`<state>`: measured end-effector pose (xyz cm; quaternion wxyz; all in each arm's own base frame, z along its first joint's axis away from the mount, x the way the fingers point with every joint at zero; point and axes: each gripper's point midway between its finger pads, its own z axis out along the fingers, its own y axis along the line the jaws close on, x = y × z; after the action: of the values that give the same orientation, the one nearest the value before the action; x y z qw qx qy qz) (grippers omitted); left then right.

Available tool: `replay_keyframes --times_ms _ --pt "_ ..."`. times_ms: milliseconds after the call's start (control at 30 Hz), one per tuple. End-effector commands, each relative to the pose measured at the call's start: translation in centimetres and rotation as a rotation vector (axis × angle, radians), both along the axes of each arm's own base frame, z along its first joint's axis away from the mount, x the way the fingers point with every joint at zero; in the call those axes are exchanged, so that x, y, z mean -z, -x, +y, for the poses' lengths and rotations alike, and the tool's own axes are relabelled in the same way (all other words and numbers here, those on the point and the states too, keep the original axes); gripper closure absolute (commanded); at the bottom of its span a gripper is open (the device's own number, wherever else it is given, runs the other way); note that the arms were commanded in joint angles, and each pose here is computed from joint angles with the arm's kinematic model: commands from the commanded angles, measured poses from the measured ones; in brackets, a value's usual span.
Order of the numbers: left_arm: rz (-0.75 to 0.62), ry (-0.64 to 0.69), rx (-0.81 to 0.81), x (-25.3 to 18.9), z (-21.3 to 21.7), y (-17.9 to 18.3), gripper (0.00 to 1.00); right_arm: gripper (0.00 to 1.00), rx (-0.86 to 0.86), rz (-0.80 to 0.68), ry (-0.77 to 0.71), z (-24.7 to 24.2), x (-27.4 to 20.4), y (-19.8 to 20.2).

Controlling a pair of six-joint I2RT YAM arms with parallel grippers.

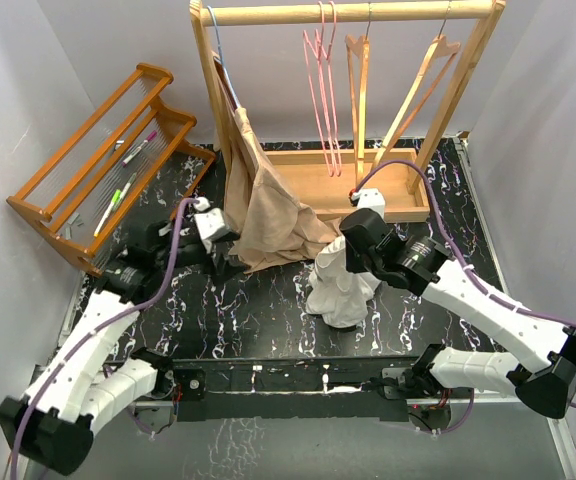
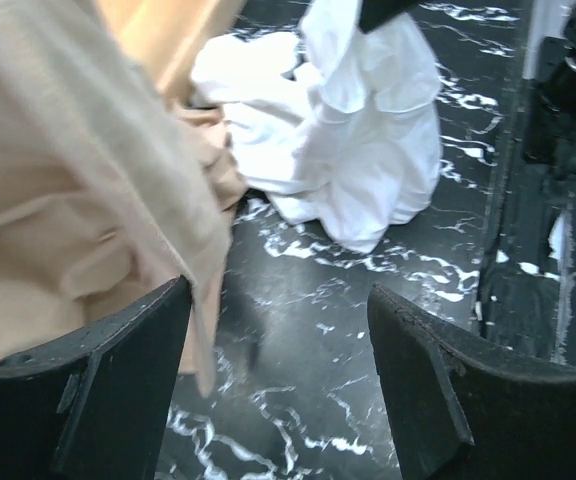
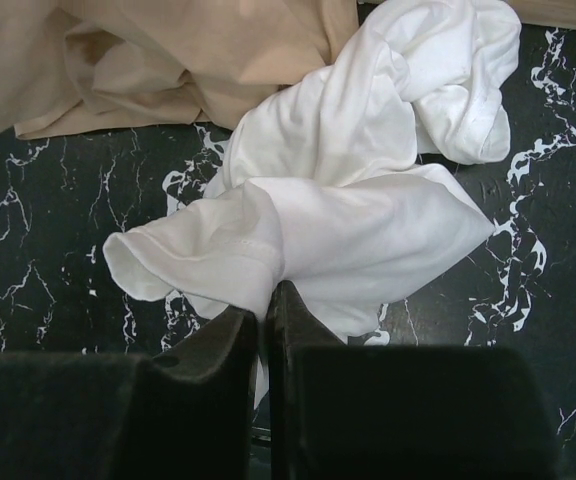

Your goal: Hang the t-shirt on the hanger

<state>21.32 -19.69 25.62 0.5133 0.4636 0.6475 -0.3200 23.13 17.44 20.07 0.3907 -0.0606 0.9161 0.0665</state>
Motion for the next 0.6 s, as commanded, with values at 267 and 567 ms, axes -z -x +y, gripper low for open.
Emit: replay_keyframes --times_ms 267,567 --pt "-0.056 0.044 0.268 -1.4 -10.8 0.2 0.28 0.92 -0.036 -0.102 -0.108 0.6 -5.9 0.2" --pt "-0.088 -0.012 0.387 -0.3 -15.7 0.7 0.26 0.92 -0.063 -0.127 -0.153 0.3 -7.2 1.1"
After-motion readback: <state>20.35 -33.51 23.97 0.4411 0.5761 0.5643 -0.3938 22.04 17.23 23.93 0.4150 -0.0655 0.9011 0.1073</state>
